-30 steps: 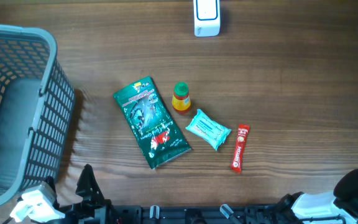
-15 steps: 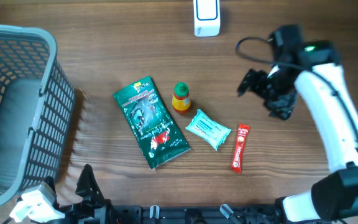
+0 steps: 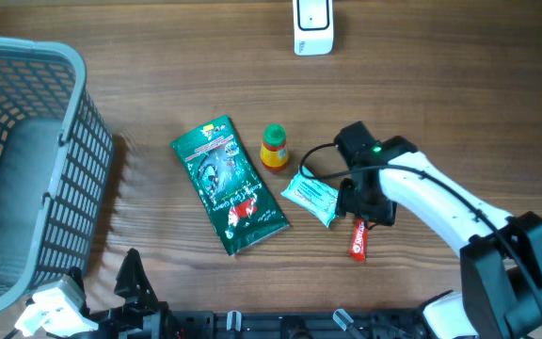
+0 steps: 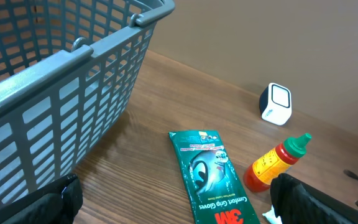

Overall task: Scan the item barcode
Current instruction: 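Reach the right gripper down to the red Nescafe sachet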

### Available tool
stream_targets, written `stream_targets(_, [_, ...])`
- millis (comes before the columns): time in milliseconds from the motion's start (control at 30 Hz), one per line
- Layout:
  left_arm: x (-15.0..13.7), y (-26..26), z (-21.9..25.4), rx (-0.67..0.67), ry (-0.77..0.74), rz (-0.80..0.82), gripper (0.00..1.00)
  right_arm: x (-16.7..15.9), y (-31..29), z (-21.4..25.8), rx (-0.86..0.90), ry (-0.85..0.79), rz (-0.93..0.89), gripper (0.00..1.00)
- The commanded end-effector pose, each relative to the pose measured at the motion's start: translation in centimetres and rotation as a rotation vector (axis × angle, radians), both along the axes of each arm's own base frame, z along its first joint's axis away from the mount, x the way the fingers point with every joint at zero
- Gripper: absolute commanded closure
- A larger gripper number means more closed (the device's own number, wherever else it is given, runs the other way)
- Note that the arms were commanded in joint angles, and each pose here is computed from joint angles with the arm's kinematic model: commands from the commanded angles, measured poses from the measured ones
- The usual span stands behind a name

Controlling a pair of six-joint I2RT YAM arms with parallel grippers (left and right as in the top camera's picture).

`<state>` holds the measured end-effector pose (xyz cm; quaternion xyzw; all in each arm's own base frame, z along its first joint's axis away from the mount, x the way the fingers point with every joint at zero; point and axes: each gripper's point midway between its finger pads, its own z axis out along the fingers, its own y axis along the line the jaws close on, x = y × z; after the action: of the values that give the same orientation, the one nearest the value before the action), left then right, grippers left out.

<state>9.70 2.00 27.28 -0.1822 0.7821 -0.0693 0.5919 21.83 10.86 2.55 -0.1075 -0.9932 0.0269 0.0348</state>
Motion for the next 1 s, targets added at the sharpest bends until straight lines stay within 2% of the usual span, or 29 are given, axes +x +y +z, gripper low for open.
stream_targets(0, [0.0, 0.1, 0.0, -0.005, -0.003, 0.01, 0.0, 0.7, -1.0, 0.2, -0.144, -0.089, -0.005, 0.36])
stream_targets(100, [0.0, 0.1, 0.0, -0.005, -0.003, 0.01, 0.0, 0.9, -1.0, 0.2, -0.162, -0.107, 0.004, 0.37])
stream_targets(167, [0.0, 0.1, 0.0, -0.005, -0.003, 0.01, 0.0, 1.2, -0.8, -0.1, -0.155, -0.115, -0.014, 0.42])
stream_targets(333, [0.0, 0.1, 0.0, -0.005, -0.003, 0.01, 0.0, 0.7, -0.8, -2.4, -0.182, -0.043, -0.01, 0.43])
stream_targets(500, [0.0, 0.1, 0.0, -0.005, -0.003, 0.01, 0.0, -1.1, -0.4, -4.9, -0.174, 0.087, -0.012, 0.5])
stream_targets(567, [0.0, 0.1, 0.0, -0.005, -0.003, 0.01, 0.0, -2.7, -0.6, -6.0, -0.175, 0.166, -0.015, 0.58])
stream_targets(633, [0.0, 0.1, 0.0, -0.005, -0.003, 0.01, 0.0, -4.6, -0.5, -6.6, -0.148, 0.236, -0.027, 0.59])
stream_targets(700, [0.0, 0.1, 0.0, -0.005, -0.003, 0.01, 0.0, -4.7, -0.4, -6.7, -0.142, 0.24, -0.029, 0.6])
stream_targets(767, [0.0, 0.1, 0.0, -0.005, -0.003, 0.01, 0.0, -5.4, 0.8, -6.6, -0.075, 0.283, -0.033, 0.92])
stream_targets(833, [0.0, 0.1, 0.0, -0.005, -0.003, 0.01, 0.0, -5.7, 3.4, -6.6, 0.089, 0.321, 0.027, 0.95])
stream_targets(967, [0.0, 0.1, 0.0, -0.005, -0.003, 0.01, 0.0, -4.2, 3.7, -6.0, 0.122, 0.288, 0.035, 0.96])
